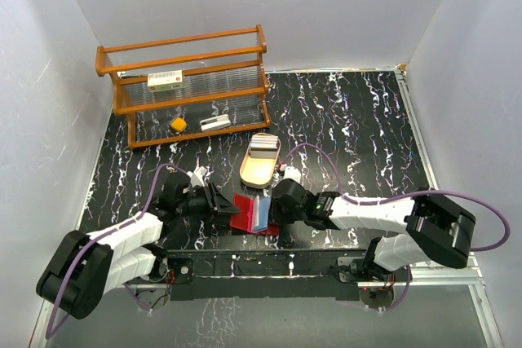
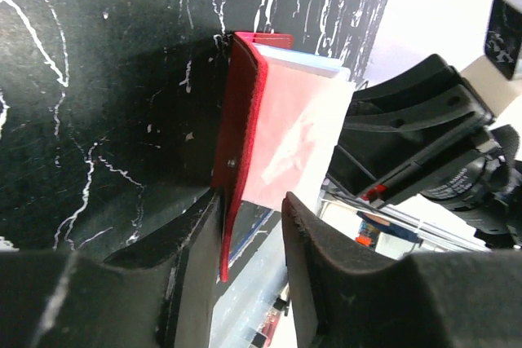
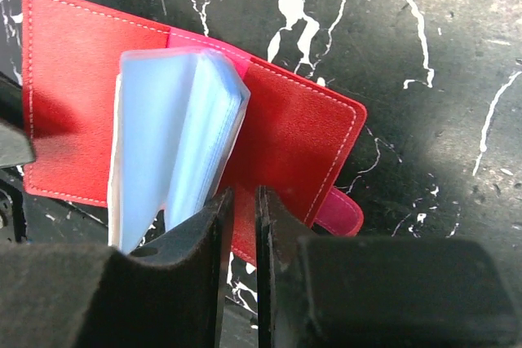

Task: Put the credit cards into the card holder
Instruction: Open the card holder at the center of the board.

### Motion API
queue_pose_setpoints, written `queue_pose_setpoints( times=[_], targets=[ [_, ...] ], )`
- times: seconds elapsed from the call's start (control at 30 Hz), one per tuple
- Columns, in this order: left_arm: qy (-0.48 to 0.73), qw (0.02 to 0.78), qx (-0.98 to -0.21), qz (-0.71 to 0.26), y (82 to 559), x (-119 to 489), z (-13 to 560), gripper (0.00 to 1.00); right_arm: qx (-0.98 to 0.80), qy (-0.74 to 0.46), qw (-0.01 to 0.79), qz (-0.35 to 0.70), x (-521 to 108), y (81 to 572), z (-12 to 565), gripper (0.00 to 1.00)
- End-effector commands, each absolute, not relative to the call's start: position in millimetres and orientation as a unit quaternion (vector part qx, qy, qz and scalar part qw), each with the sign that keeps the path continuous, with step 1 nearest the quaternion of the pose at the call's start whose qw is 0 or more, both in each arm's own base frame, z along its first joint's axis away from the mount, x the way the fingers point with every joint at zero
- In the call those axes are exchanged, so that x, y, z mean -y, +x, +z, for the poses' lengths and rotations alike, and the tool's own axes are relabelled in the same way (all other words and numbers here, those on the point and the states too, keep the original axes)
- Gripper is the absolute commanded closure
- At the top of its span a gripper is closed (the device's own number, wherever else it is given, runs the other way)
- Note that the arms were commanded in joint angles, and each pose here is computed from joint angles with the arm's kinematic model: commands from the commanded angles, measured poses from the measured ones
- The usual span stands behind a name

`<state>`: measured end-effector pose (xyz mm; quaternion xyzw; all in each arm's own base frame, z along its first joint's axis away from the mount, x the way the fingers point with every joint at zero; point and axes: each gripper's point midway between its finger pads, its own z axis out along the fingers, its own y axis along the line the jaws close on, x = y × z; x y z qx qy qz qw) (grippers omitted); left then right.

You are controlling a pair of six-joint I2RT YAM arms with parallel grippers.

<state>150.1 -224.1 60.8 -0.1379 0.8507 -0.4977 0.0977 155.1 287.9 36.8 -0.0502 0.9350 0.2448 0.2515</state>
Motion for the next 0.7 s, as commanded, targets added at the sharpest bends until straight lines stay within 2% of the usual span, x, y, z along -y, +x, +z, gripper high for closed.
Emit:
queue_pose_setpoints(
  times=[0.0,0.27,0.43,0.5,0.6,0.67],
  targets=[
    [-0.122,0.106,-0.857,-0.489,149.7,222.8,60.8,0.71,-0.908,-0.062,0.281,0.304,-315.8,166.2,72.5,0.84],
    [-0.123,0.101,-0.860,-0.484,146.0,221.1,55.4,0.94,-0.895,-0.073,0.279,0.340,-337.8,168.2,86.7,0.84],
    [-0.122,0.099,-0.859,-0.488,143.8,222.2,56.5,0.97,-0.889,-0.080,0.274,0.357,-351.1,169.5,89.8,0.83],
    [-0.121,0.101,-0.856,-0.492,143.7,222.8,59.4,0.89,-0.892,-0.082,0.269,0.355,-354.5,170.1,86.3,0.82],
    [-0.119,0.108,-0.851,-0.500,145.0,223.8,65.8,0.61,-0.898,-0.081,0.265,0.343,-353.6,170.8,77.2,0.83],
    [-0.115,0.116,-0.846,-0.507,146.9,225.1,71.7,0.51,-0.902,-0.080,0.263,0.334,-350.6,170.9,70.5,0.83]
  ],
)
